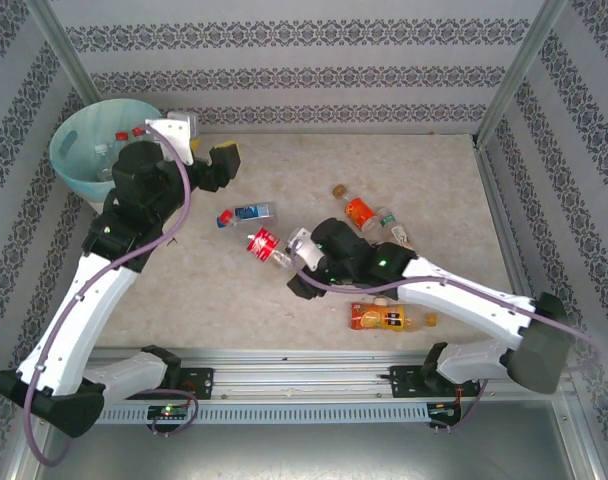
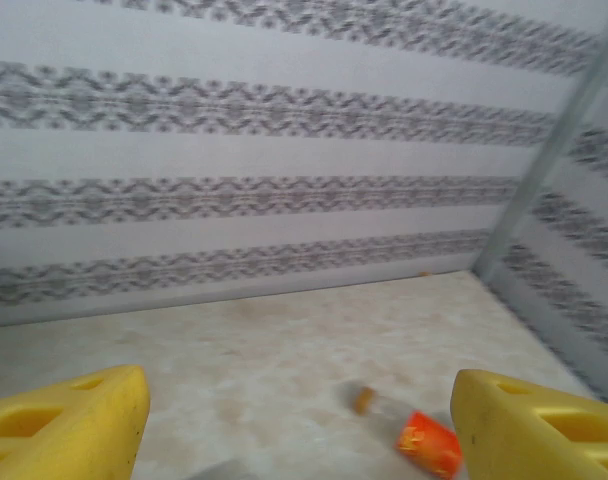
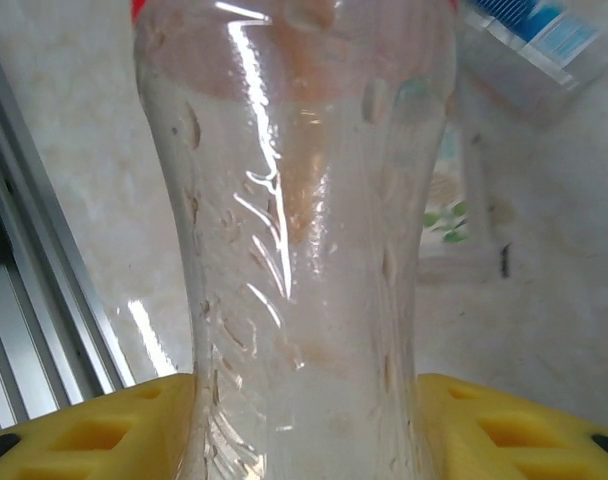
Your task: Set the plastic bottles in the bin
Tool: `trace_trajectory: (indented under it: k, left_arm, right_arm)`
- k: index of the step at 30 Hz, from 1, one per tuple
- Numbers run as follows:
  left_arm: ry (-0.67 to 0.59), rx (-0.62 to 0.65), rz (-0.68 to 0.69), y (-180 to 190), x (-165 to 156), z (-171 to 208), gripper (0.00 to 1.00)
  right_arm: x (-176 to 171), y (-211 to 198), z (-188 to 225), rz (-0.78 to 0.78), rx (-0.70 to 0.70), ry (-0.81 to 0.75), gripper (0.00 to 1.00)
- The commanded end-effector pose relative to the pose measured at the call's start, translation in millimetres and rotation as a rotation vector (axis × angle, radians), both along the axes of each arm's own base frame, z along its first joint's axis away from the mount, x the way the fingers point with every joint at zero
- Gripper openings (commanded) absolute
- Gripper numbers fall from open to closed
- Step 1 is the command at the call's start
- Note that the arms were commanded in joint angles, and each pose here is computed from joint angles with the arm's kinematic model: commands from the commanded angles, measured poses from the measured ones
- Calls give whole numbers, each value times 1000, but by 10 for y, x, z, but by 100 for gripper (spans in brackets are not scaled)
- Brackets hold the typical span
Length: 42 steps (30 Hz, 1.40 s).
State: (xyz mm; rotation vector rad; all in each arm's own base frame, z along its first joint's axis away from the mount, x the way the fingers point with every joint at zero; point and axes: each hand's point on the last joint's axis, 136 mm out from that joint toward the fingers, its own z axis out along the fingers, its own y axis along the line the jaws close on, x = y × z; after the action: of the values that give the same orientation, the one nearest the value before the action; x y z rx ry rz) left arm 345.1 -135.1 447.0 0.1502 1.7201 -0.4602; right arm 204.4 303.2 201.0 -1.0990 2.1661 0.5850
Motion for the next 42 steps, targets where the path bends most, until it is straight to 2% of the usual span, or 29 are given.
trace_trajectory:
  k: [1, 6, 9, 13, 17, 25, 27, 31, 34, 36, 40, 42]
  left_arm:
    - [82, -151, -206, -315, -44, 118, 79]
    - [117, -319, -362, -497, -19, 330, 79]
    - [141, -365, -443, -619, -23, 333, 77]
    - [180, -422, -537, -750, -44, 288, 70]
    - [195, -453, -576, -797, -64, 272, 64]
    - [188, -430, -533, -751, -33, 220, 56]
    - [186, -425, -530, -748, -27, 209, 50]
    - [181, -417, -528, -738, -43, 211, 28]
    - [159, -407, -512, -707, -60, 246, 7]
    - [130, -392, -488, -660, -83, 306, 0]
    - [42, -311, -335, -382, -96, 506, 0]
    - [-7, -242, -212, -124, -85, 631, 0]
  right_arm:
    - [224, -124, 527, -104, 128, -76, 44]
    - [365, -293, 1038, -167, 246, -132, 44]
    - [369, -313, 1293, -164, 322, -153, 44]
    - [335, -292, 1451, -144, 360, -166, 43]
    - [298, -268, 1494, -128, 381, -159, 43]
    - [172, -183, 1473, -60, 394, -143, 43]
    - [153, -164, 1456, -48, 394, -135, 43]
    - [159, -162, 1456, -51, 395, -134, 45]
    - [178, -164, 1476, -61, 397, -141, 52]
    - [213, -181, 1505, -81, 398, -157, 65]
    - [366, -291, 1590, -182, 395, -221, 93]
    - [396, -316, 1639, -196, 402, -252, 96]
